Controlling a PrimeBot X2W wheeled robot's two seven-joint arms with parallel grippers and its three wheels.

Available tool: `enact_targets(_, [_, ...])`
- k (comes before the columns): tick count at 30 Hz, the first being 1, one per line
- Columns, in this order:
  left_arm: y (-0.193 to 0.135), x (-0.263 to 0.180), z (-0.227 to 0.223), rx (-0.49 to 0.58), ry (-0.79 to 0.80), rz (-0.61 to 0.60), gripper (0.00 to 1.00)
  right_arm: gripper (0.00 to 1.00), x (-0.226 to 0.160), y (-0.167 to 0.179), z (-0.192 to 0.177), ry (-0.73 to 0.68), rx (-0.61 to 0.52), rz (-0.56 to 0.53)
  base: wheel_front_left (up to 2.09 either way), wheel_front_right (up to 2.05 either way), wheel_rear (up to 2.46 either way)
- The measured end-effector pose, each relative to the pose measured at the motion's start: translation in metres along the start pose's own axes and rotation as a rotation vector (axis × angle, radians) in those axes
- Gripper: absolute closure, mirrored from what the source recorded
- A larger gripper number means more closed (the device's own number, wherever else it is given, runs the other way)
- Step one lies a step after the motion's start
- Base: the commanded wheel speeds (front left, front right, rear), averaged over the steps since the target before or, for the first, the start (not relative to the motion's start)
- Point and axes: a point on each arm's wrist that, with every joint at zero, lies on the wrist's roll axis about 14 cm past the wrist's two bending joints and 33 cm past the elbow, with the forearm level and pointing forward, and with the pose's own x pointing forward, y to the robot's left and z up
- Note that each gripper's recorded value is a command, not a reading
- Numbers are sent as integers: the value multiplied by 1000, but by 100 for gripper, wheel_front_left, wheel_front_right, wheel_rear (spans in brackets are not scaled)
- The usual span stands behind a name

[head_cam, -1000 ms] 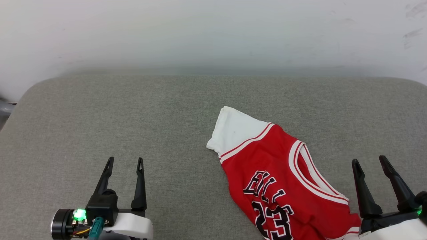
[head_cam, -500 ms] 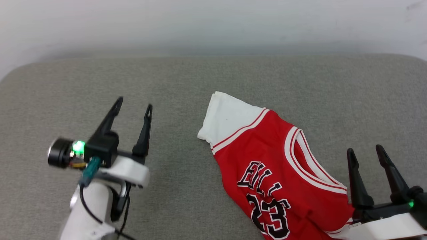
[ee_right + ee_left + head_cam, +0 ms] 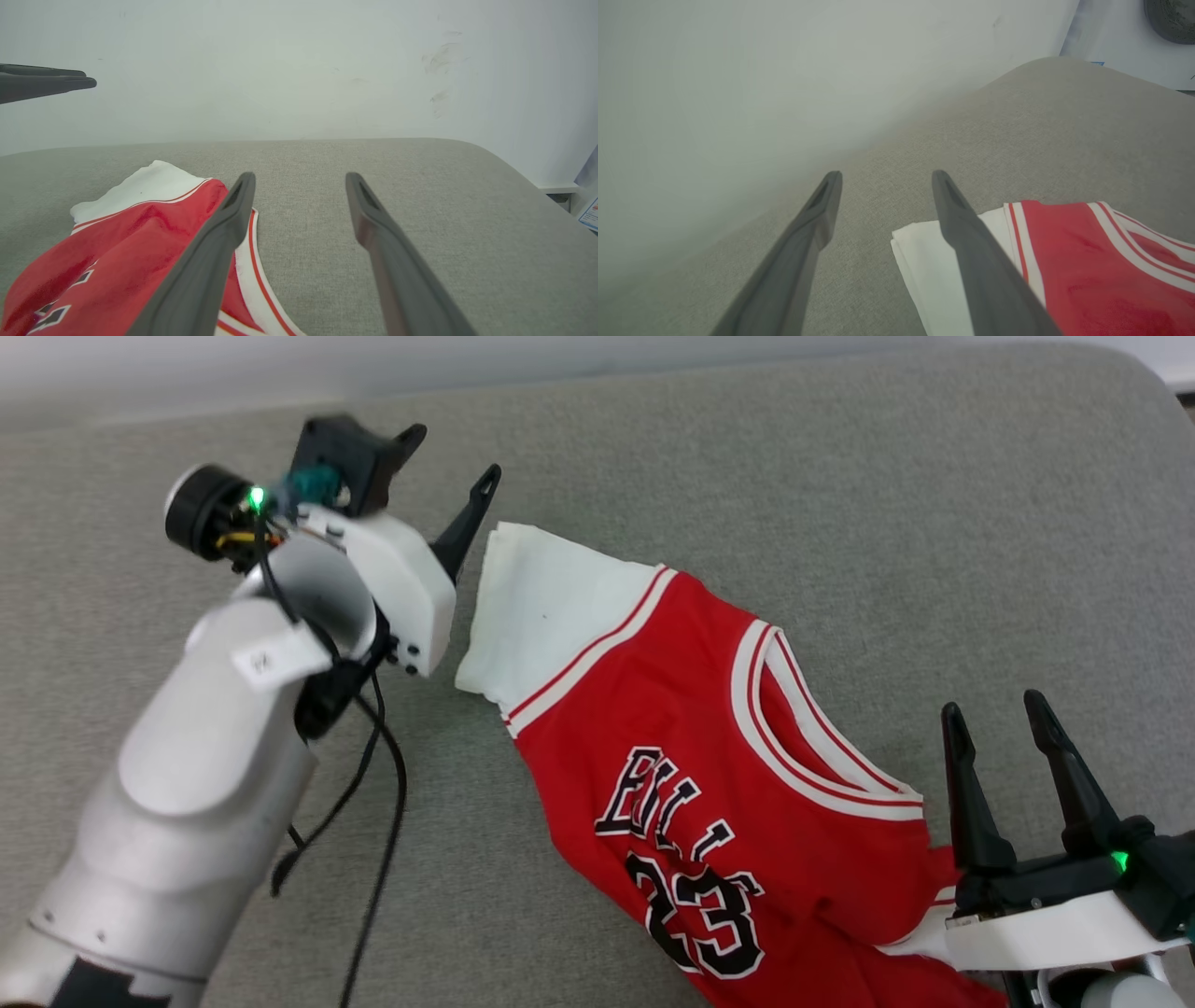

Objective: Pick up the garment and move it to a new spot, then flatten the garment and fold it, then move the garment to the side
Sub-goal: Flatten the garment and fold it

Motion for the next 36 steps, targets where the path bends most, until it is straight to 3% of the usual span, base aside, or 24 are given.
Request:
enact_targets(12, [-17, 42, -78, -80, 599, -194, 0, 0, 11, -15, -22, 47, -22, -44, 0, 0, 0])
enact_targets(20, [-27, 41, -138, -21, 845, -243, 0, 0, 15, -22, -33, 75, -29, -69, 0, 0, 0])
enact_targets(28, [-31, 38, -156, 55, 899, -281, 0, 0, 19, -24, -35, 73, -27, -75, 0, 0, 0])
enact_targets(29, [-30, 38, -156, 66, 888, -280, 60, 0, 20, -23, -35, 71, -27, -74, 0, 0, 0])
enact_targets(30, [-29, 38, -156, 83, 874, -280, 100, 0, 21, -22, -34, 69, -26, -71, 0, 0, 0])
enact_targets(36, [-28, 39, -142, 122, 740, -277, 100, 0, 23, -17, -26, 41, -24, -57, 0, 0, 0])
